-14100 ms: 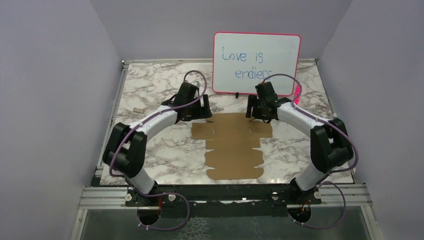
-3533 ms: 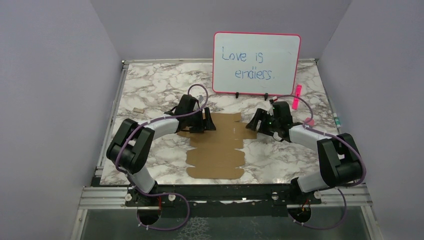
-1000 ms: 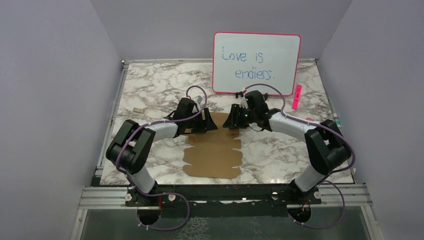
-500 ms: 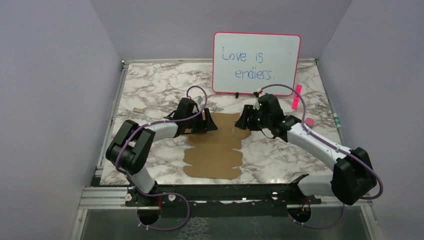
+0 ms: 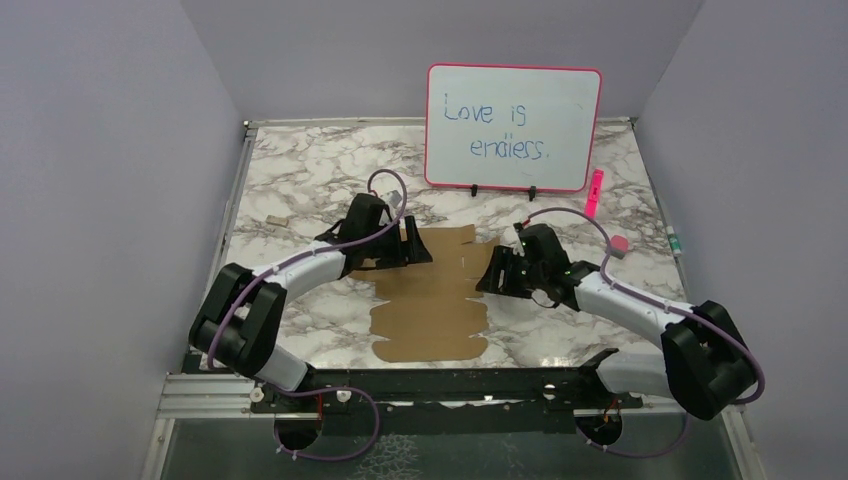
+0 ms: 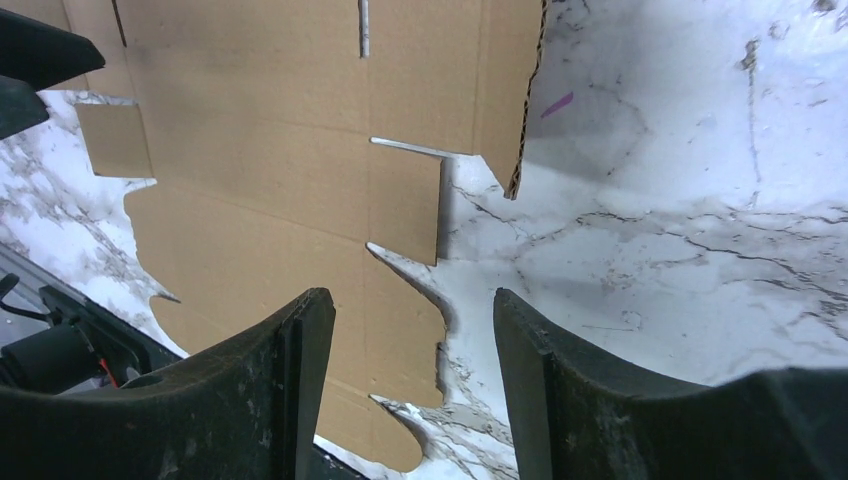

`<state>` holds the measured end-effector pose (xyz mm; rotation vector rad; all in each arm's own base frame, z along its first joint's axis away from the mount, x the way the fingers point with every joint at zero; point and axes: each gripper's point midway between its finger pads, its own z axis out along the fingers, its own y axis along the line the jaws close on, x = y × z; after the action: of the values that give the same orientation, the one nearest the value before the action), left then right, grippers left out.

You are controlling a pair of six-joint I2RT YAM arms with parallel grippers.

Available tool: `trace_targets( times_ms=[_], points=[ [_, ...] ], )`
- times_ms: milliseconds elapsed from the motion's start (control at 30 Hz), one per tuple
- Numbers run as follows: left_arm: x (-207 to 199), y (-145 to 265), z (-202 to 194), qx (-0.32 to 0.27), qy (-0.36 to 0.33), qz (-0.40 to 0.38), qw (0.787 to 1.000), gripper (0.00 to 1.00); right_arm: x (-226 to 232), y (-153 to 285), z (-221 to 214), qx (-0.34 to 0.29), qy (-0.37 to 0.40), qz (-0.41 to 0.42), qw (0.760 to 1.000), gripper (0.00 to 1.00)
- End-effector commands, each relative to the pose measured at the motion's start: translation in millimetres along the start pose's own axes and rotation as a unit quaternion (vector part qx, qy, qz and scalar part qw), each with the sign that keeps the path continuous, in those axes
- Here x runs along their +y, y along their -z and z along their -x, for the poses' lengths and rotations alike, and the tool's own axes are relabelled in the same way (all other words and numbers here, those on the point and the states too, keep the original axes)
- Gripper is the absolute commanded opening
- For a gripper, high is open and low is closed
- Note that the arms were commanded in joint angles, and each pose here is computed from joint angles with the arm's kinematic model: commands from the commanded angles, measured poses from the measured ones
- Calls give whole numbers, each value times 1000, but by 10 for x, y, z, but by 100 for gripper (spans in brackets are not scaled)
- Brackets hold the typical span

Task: Fold the paper box

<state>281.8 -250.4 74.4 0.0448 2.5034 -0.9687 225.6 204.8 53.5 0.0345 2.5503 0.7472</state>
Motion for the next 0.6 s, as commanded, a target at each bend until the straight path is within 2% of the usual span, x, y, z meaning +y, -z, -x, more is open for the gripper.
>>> trace_targets(
  times_ms=[0, 333, 567],
  points=[
    [35, 113, -178, 10, 2, 0, 1000, 77, 162, -62, 36, -16, -14, 47, 999, 65],
    [133, 154, -484, 28, 15, -2, 999, 77, 137, -222, -50, -11, -34, 64, 997, 65],
    [167, 118, -560, 35, 18, 0, 999, 77, 159, -289, -80, -5, -37, 78, 996, 65]
  ],
)
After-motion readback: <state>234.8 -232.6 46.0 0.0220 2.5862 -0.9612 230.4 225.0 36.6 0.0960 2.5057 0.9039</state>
